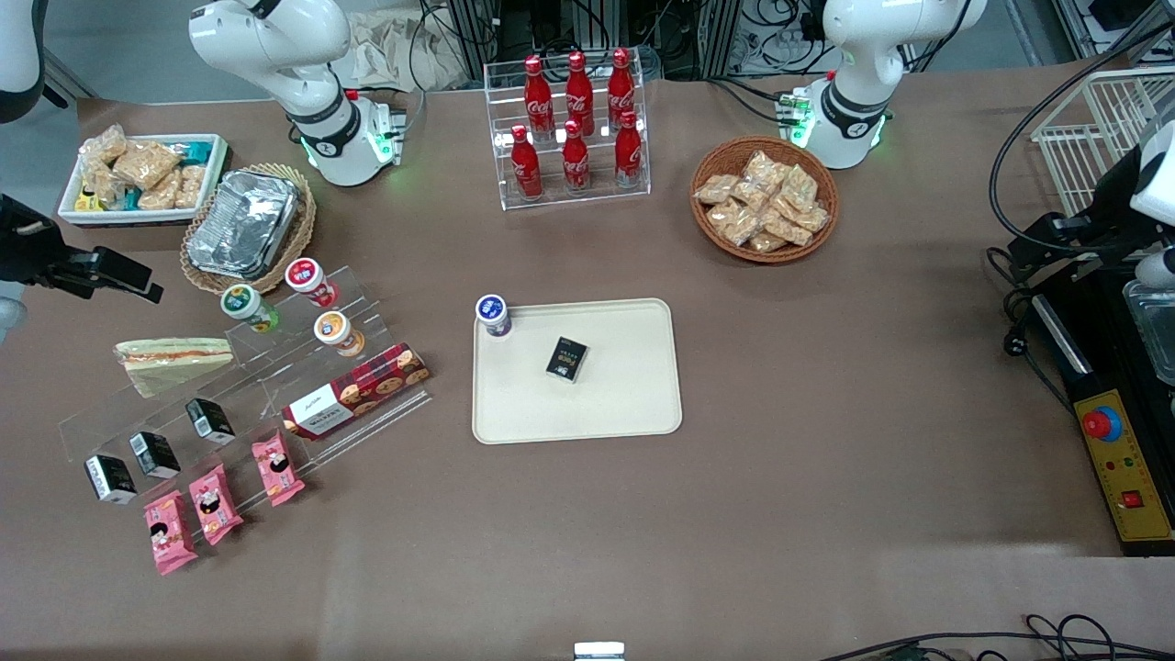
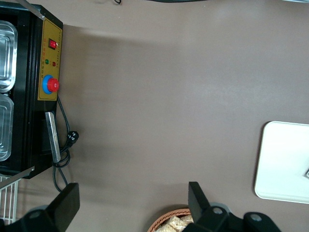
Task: Place sandwich on tray
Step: 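Move the right gripper toward the wrapped sandwich on the acrylic rack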
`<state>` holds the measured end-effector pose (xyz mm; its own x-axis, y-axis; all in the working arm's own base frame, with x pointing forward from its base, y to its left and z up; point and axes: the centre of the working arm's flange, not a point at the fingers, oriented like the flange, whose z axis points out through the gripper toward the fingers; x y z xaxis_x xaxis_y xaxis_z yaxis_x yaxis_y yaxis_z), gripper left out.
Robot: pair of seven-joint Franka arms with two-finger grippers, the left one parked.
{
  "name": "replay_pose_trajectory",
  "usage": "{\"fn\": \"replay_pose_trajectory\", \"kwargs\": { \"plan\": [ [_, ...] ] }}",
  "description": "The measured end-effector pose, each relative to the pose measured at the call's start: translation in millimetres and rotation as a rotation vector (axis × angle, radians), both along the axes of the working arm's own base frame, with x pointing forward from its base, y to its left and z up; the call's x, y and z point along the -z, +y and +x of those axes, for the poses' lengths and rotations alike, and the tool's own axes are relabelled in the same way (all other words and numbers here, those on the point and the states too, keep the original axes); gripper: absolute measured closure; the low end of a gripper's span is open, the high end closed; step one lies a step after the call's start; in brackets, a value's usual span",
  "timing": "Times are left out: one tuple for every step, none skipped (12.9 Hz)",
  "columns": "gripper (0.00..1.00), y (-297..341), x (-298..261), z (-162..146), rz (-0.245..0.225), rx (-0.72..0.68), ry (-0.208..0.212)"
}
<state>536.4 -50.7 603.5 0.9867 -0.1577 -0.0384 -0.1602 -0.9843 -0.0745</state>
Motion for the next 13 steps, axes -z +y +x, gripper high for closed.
{"fn": "replay_pose_trajectory", "kwargs": {
  "plan": [
    [0.00, -0.5, 0.1, 0.0, 0.000, 0.002, 0.000],
    [0.00, -0.5, 0.2, 0.0, 0.000, 0.003, 0.001],
    [0.00, -0.5, 0.1, 0.0, 0.000, 0.004, 0.001],
    [0.00, -0.5, -0.1, 0.0, 0.000, 0.007, 0.000],
    [0.00, -0.6, -0.3, 0.1, 0.000, 0.015, 0.001],
    [0.00, -0.6, -0.3, 0.1, -0.001, 0.036, 0.002],
    [0.00, -0.5, 0.0, 0.3, -0.002, 0.073, 0.006],
    [0.00, 0.2, 0.8, 0.9, -0.004, 0.128, 0.011],
    [0.00, 0.8, 1.7, 1.9, -0.009, 0.195, 0.016],
    [0.00, 1.1, 2.7, 3.7, -0.019, 0.265, 0.021],
    [0.01, 0.5, 4.9, 6.3, -0.037, 0.334, 0.028],
    [0.02, -1.2, 8.8, 9.2, -0.063, 0.410, 0.036],
    [0.01, -2.6, 14.0, 12.6, -0.086, 0.491, 0.043]
  ]
}}
